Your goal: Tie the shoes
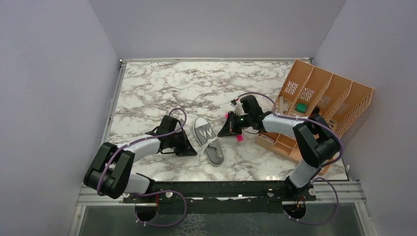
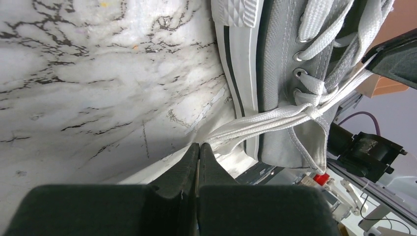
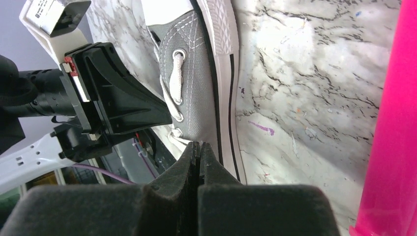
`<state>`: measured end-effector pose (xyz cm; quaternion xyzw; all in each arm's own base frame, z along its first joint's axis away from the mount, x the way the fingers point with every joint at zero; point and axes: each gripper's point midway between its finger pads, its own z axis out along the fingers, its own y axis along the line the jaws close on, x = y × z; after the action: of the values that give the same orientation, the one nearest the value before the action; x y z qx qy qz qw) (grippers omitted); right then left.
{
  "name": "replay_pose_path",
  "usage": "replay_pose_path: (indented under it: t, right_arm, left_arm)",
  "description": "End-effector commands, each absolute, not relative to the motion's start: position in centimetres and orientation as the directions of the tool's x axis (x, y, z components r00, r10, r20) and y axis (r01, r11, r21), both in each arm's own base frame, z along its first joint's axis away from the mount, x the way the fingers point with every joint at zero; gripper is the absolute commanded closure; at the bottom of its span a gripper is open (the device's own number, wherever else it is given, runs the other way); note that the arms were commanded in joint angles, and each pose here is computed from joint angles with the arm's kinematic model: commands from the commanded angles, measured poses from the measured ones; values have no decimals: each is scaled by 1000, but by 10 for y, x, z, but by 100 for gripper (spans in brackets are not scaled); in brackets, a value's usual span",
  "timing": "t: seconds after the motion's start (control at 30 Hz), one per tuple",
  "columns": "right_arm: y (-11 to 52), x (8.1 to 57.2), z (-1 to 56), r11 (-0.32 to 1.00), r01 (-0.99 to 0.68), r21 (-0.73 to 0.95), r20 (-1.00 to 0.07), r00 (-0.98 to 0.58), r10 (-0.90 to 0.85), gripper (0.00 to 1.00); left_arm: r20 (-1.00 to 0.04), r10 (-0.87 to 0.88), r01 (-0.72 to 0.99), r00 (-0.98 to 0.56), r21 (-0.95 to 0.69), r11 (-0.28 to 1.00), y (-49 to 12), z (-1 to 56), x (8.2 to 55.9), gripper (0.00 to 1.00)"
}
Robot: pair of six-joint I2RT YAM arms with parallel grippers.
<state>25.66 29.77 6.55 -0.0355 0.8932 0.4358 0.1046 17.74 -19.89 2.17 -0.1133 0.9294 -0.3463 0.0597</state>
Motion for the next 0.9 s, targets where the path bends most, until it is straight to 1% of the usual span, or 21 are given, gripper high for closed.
replay_pose_path:
  t: [0.0, 0.2, 0.23, 0.27, 0.3, 0.37, 0.4, 0.43, 0.47, 0.53, 0.57, 0.6, 0.63, 0.67, 0.77, 0.87]
  right_arm:
    - [274, 299, 73, 646, -127, 753, -312, -933, 180, 100]
    - [268, 303, 73, 643, -112, 758, -312, -927, 206, 100]
    - [268, 304, 76, 636, -131, 760, -323, -926, 195, 100]
    - [272, 306, 81, 624, -185, 759, -354, -922, 158, 100]
    - [272, 306, 81, 639, -201, 743, -358, -925, 126, 100]
    - [275, 307, 95, 622, -287, 729, -416, -907, 68, 100]
    - [274, 304, 105, 623, -320, 714, -438, -898, 41, 91]
    - [273, 301, 114, 624, -338, 705, -452, -892, 27, 75]
    - [269, 300, 121, 639, -365, 677, -475, -880, 1, 62]
    - [261, 296, 137, 668, -391, 633, -500, -865, -33, 41]
    - [256, 293, 147, 678, -405, 613, -516, -855, -45, 14]
    - [250, 292, 156, 699, -407, 588, -532, -846, -45, 3]
    - [244, 290, 167, 715, -412, 565, -550, -834, -45, 1]
    - [239, 290, 179, 731, -416, 541, -574, -818, -40, 0]
    - [216, 293, 219, 800, -404, 444, -646, -763, -27, 0]
    - [188, 294, 258, 872, -355, 338, -710, -704, -10, 0]
  left_arm:
    - [21, -263, -238, -965, -499, 833, -168, -9, 151, 100]
    - [16, -270, -242, -963, -494, 835, -167, -10, 151, 100]
    - [13, -273, -244, -962, -493, 835, -167, -10, 151, 100]
    - [12, -276, -245, -961, -493, 835, -166, -9, 151, 100]
    - [4, -282, -247, -959, -496, 833, -166, -8, 153, 100]
    - [-19, -286, -235, -958, -519, 822, -170, 2, 159, 100]
    - [-37, -290, -229, -956, -525, 820, -171, 10, 165, 100]
    - [-64, -296, -220, -953, -525, 822, -171, 20, 172, 98]
    - [-101, -300, -204, -948, -529, 823, -171, 32, 180, 90]
    - [-199, -307, -160, -931, -535, 830, -170, 62, 198, 72]
    - [-248, -309, -136, -918, -536, 833, -169, 78, 207, 61]
    - [-294, -308, -112, -905, -535, 837, -167, 94, 214, 48]
    - [-338, -306, -82, -890, -540, 838, -167, 111, 221, 35]
    - [-382, -301, -50, -874, -546, 836, -168, 129, 228, 32]
    - [-513, -310, 36, -801, -557, 829, -168, 189, 248, 30]
    - [-654, -325, 139, -683, -554, 821, -167, 259, 267, 29]
